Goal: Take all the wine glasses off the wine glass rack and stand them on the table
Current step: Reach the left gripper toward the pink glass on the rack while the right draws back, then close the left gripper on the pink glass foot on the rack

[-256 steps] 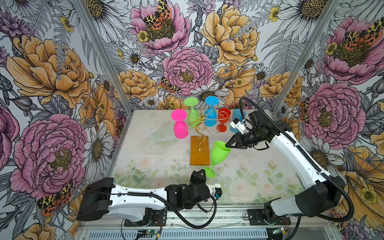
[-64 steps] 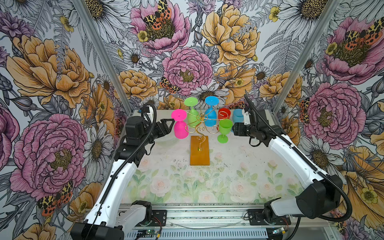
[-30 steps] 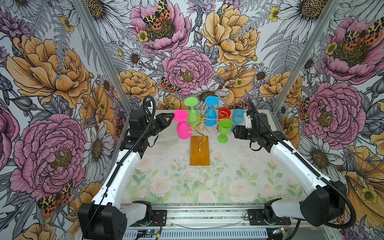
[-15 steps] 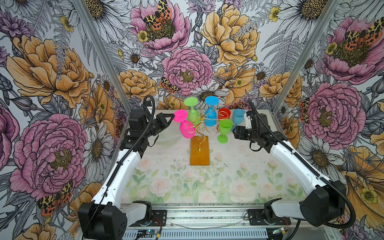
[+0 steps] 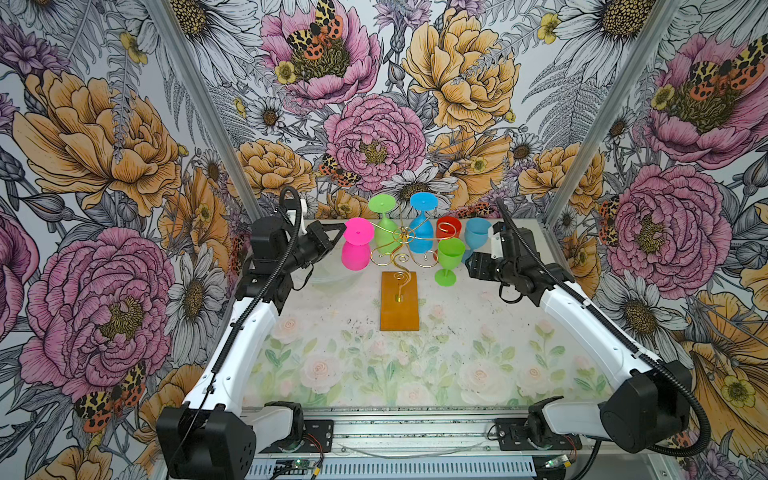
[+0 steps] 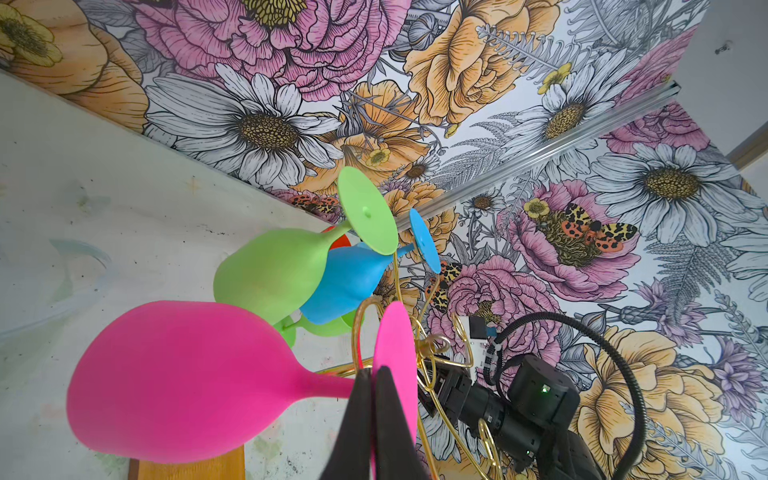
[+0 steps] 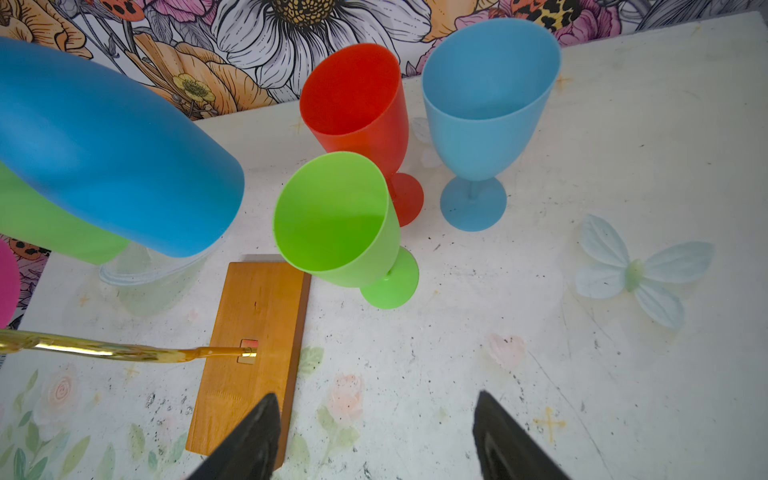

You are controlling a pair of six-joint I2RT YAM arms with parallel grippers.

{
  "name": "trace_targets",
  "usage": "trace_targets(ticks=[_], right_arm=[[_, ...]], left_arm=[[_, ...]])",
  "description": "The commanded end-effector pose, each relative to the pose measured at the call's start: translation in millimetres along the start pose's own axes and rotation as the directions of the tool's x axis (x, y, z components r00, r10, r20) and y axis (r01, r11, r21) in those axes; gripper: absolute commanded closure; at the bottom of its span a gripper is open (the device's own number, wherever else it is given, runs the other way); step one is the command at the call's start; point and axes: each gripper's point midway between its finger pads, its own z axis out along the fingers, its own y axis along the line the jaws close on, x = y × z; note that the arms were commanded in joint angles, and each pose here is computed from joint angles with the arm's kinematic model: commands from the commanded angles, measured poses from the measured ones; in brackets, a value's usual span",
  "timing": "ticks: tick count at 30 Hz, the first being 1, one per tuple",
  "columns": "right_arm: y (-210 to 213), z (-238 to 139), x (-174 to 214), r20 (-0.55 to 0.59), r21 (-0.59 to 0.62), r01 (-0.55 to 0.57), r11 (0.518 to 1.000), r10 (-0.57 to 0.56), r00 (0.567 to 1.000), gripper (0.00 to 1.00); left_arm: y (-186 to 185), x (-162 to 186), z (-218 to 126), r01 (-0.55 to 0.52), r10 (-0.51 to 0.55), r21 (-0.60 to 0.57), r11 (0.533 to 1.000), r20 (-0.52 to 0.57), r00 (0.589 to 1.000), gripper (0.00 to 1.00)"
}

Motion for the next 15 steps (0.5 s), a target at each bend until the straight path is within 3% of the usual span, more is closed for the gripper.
trace_targets(ticks=[1, 15], right_arm=[[3.9, -10.6, -11.1, 0.057, -0.024, -0.014, 1.000, 0.015, 0.998, 0.26], [1.8, -13.7, -9.2, 0.065, -0.026, -0.021, 0.999, 0.022, 0.998, 0.26]], left_arm=[[-6.6, -2.3, -1.6, 0.019, -0.018, 0.037, 0.999, -0.007, 1.000, 1.00], [-10.4, -10.3, 0.6, 0.133, -0.133, 0.078, 0.988, -0.011, 0.991, 1.00]])
